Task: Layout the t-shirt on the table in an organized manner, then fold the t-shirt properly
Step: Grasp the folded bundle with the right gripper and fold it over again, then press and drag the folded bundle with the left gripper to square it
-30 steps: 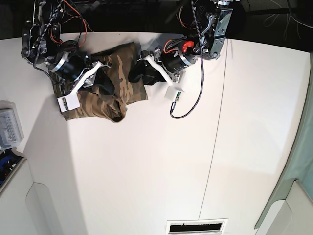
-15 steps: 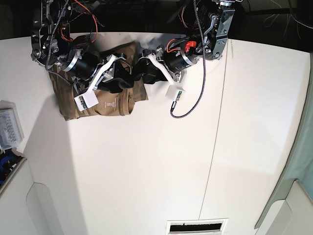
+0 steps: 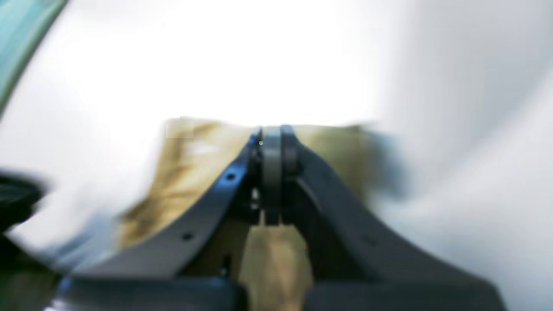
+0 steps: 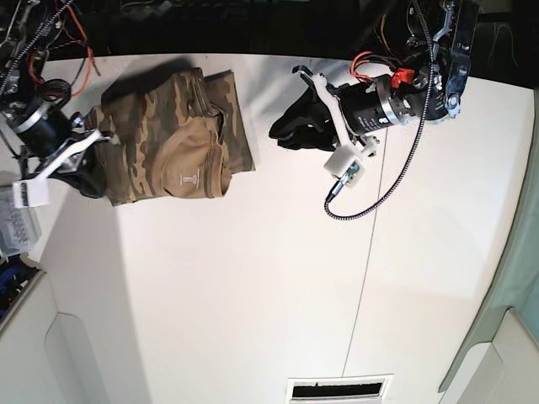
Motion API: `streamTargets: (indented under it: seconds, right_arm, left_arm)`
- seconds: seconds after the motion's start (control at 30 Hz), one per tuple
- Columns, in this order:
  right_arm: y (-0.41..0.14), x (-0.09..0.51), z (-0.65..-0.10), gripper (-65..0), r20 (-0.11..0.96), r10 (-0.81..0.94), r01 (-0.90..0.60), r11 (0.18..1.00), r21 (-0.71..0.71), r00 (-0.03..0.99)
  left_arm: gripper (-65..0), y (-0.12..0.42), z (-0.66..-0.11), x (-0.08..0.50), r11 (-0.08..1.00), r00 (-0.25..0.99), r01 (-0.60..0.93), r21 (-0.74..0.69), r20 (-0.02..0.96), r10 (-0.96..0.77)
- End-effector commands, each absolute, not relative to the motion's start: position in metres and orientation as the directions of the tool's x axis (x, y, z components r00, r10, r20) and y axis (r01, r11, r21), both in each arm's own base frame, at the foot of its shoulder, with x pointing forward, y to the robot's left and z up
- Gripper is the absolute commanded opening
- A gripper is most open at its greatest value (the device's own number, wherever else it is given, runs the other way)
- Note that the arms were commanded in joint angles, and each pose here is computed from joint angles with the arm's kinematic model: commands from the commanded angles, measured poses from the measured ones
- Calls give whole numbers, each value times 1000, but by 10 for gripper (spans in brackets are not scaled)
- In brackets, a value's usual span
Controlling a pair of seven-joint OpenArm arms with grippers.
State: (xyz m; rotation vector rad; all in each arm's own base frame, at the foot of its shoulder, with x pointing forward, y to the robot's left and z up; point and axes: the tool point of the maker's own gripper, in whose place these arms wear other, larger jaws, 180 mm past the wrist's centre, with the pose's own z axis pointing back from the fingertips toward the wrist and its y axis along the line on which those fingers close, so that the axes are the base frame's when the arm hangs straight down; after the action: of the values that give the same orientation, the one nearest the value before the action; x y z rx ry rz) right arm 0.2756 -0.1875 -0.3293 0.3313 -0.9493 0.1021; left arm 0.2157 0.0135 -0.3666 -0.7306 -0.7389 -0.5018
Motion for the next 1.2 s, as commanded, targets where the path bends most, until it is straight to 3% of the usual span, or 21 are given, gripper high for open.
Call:
streamTargets:
  seconds: [0.0, 0.17, 0.27, 0.4, 0.53, 0.87, 1.17]
  right_arm:
    - [-204, 283, -314, -650, 845, -64, -214, 955, 206, 531]
    - [-256, 287, -317, -650, 853, -61, -145, 977, 158, 518]
    - [-272, 295, -335, -650, 822, -73, -127, 977, 173, 564]
    - [-277, 306, -364, -650, 771, -117, -102, 968, 230, 626]
    - [-261, 309, -388, -650, 720, -164, -102, 945, 311, 674]
    - [-193, 293, -426, -650, 653, -36, -238, 915, 325, 756]
    - [-184, 281, -449, -650, 614, -47, -224, 907, 357, 788]
  left_arm:
    - [-506, 2, -347, 218, 613, 609, 663, -430, 786, -107]
    - [-532, -47, -332, 203, 513, 601, 707, -487, 796, -74]
    - [-532, -84, -323, 195, 457, 559, 759, -464, 824, -91]
    - [-532, -127, -331, 189, 427, 521, 802, -418, 839, -158]
    - [-532, -147, -354, 195, 420, 571, 780, -464, 802, -175]
    - [-532, -111, -437, 190, 504, 644, 736, -452, 698, -313]
    - [-532, -42, -465, 228, 647, 653, 694, -317, 655, -380]
